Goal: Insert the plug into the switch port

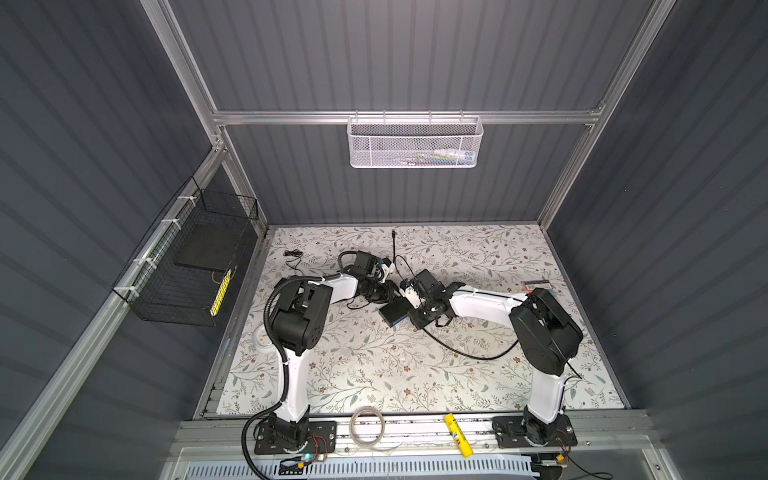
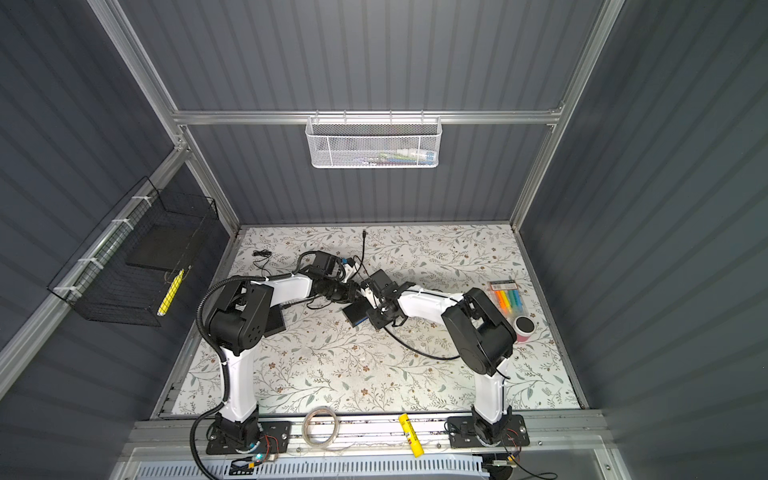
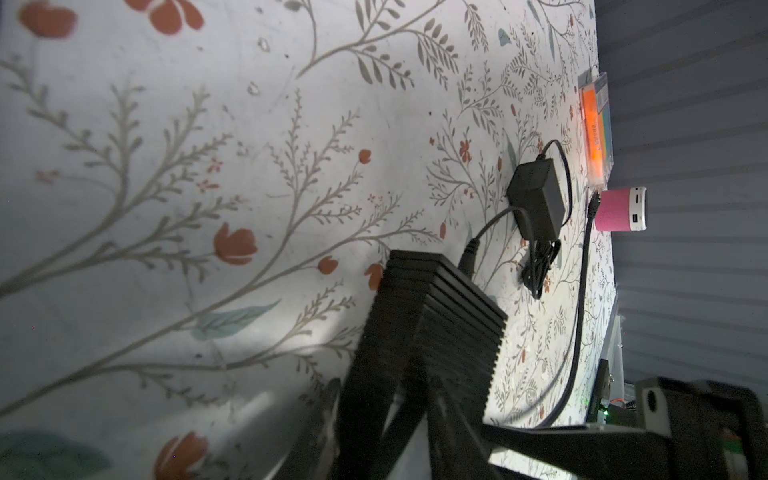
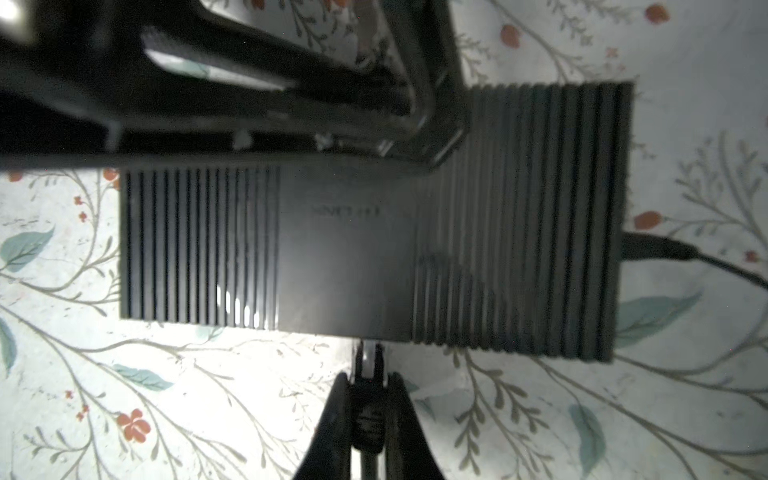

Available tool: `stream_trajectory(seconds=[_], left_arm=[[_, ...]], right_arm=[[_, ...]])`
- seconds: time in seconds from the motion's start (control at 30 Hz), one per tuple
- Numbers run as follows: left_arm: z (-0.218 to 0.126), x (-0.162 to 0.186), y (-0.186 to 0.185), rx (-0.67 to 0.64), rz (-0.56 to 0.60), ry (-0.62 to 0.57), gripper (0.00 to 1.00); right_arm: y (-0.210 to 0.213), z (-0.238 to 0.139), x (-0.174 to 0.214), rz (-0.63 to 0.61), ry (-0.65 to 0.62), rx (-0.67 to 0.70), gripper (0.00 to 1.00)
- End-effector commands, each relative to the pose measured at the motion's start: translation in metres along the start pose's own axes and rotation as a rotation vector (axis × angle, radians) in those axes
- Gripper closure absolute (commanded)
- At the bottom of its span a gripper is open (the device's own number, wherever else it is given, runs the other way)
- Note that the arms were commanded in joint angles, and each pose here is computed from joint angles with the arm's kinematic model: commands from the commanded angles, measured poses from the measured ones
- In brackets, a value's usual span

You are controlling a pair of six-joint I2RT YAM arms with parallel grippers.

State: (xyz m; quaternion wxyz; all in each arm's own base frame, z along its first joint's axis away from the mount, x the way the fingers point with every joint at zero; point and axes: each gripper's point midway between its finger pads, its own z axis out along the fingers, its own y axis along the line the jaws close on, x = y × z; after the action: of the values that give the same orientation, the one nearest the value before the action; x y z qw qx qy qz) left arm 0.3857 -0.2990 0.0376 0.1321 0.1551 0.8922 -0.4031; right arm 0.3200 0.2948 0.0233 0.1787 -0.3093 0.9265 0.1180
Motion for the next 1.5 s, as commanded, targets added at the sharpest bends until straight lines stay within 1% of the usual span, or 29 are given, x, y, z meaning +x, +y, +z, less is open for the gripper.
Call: stream_trajectory(seconds=[0.0, 0.27, 0.5, 0.63, 0.8, 1.03, 1.07, 1.17, 1.47], left_arm=[[0.008, 0.026, 0.007, -0.013, -0.047, 0.069, 0.66], [0.01, 0.029, 0.007, -0.005, -0.059, 0.069, 0.67], [0.017, 0.038, 0.005, 0.009, -0.074, 0.08, 0.68], [0.021, 0.044, 0.006, 0.012, -0.082, 0.089, 0.68], [0.019, 0.047, 0.004, 0.014, -0.077, 0.094, 0.69], [0.02, 0.05, 0.006, 0.01, -0.088, 0.1, 0.7], [0.021, 0.052, 0.006, 0.013, -0.089, 0.101, 0.7], [0.023, 0.056, 0.006, 0.017, -0.095, 0.104, 0.71], [0.027, 0.067, 0.001, 0.033, -0.107, 0.116, 0.71]], right_arm=[[-0.007, -0.001, -0.017, 0.036, -0.039, 0.013, 1.0], [-0.009, -0.008, -0.025, 0.055, -0.057, 0.011, 1.0], [-0.006, -0.015, -0.041, 0.03, -0.078, 0.005, 1.0], [-0.005, -0.007, -0.043, 0.024, -0.07, -0.008, 1.0], [-0.01, 0.006, -0.039, 0.045, -0.044, -0.002, 1.0], [-0.011, -0.011, -0.064, 0.036, -0.101, 0.008, 1.0], [-0.012, -0.013, -0.062, 0.033, -0.086, 0.011, 1.0], [-0.012, -0.016, -0.07, 0.03, -0.102, 0.01, 1.0], [-0.015, 0.006, -0.072, 0.033, -0.108, -0.001, 1.0]])
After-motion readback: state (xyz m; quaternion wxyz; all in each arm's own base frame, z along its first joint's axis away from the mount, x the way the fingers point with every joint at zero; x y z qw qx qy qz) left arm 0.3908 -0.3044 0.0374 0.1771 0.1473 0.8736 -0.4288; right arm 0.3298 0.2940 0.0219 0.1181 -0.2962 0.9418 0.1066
